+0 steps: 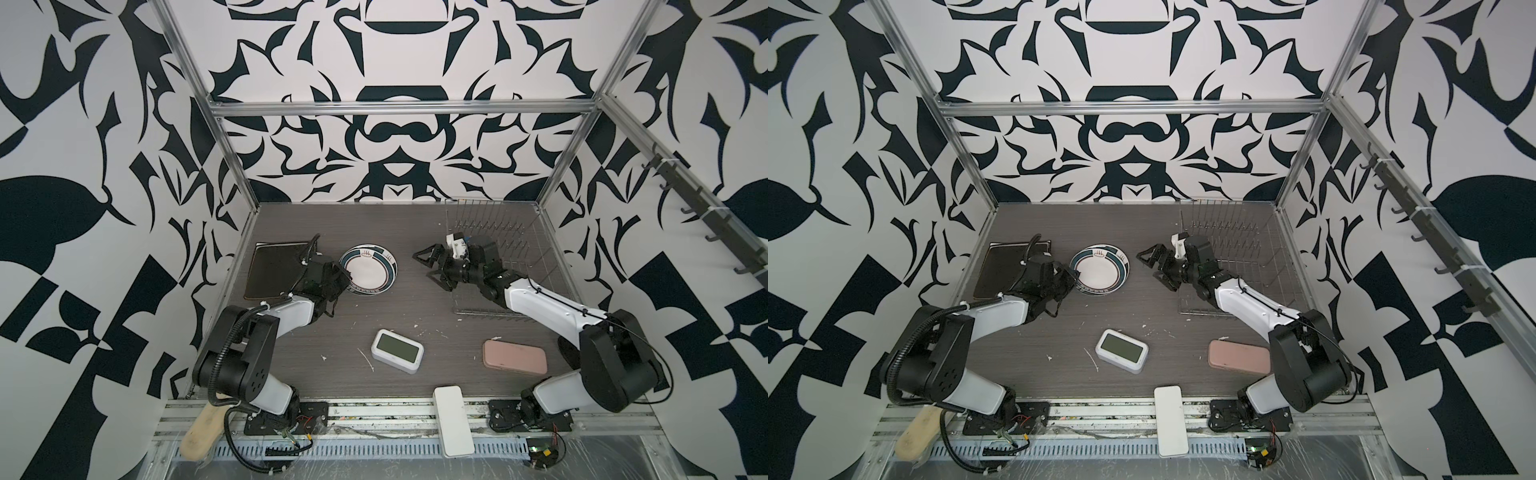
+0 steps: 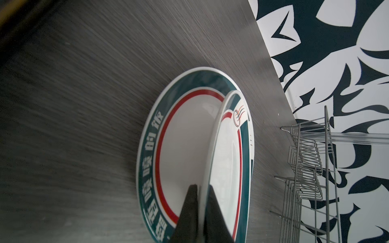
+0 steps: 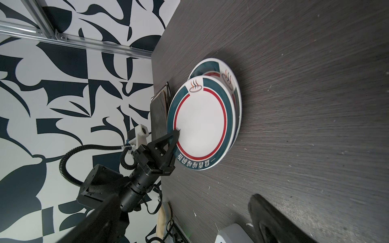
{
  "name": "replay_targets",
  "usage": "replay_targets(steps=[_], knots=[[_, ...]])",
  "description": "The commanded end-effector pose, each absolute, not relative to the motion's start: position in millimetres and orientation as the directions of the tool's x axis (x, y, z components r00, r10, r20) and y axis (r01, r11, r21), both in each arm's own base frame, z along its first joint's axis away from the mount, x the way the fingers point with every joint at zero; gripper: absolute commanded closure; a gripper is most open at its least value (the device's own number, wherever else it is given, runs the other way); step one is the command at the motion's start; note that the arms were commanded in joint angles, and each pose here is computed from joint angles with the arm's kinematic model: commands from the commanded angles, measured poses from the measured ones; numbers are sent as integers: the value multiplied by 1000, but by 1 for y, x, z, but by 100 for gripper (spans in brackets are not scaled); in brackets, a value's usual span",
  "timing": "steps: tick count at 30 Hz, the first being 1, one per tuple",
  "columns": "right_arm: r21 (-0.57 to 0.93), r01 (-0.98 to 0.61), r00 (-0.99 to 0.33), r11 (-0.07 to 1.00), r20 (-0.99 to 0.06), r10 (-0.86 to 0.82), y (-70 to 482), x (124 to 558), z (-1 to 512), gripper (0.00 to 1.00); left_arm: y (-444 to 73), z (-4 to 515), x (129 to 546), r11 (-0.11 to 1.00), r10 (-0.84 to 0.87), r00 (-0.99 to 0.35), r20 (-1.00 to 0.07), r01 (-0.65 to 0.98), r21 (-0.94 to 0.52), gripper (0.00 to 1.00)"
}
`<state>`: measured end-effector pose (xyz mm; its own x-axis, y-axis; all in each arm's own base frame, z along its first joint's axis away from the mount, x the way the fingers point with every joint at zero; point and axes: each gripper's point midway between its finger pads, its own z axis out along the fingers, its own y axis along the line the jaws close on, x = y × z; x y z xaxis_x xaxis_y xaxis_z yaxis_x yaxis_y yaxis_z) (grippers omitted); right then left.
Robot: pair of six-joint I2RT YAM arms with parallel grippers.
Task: Unload the plates from the dish rack
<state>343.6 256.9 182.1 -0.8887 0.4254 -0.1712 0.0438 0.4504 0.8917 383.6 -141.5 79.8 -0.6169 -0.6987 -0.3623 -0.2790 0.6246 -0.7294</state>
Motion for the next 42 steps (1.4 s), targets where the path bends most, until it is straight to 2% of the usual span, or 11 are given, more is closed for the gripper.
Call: replay_targets(steps=[1,20,28,37,42], knots=[[897,-30,-872,440,-239,428,255,345,210,1,-146,104,405,606,-705,-590,-395,-210,-768,100],[890,-20,-871,456,-239,428,252,342,208,1,-154,83,412,563,-711,-628,-317,-237,-792,99],[888,-23,-868,459,-245,431,251,342,210,1,-151,80,409,557,-719,-623,-306,-255,-790,71],[884,-25,-859,467,-258,442,244,341,219,1,-150,78,406,578,-706,-641,-301,-276,-768,51],[877,-22,-842,480,-276,464,239,341,223,0,-152,73,404,585,-699,-656,-287,-292,-757,45]])
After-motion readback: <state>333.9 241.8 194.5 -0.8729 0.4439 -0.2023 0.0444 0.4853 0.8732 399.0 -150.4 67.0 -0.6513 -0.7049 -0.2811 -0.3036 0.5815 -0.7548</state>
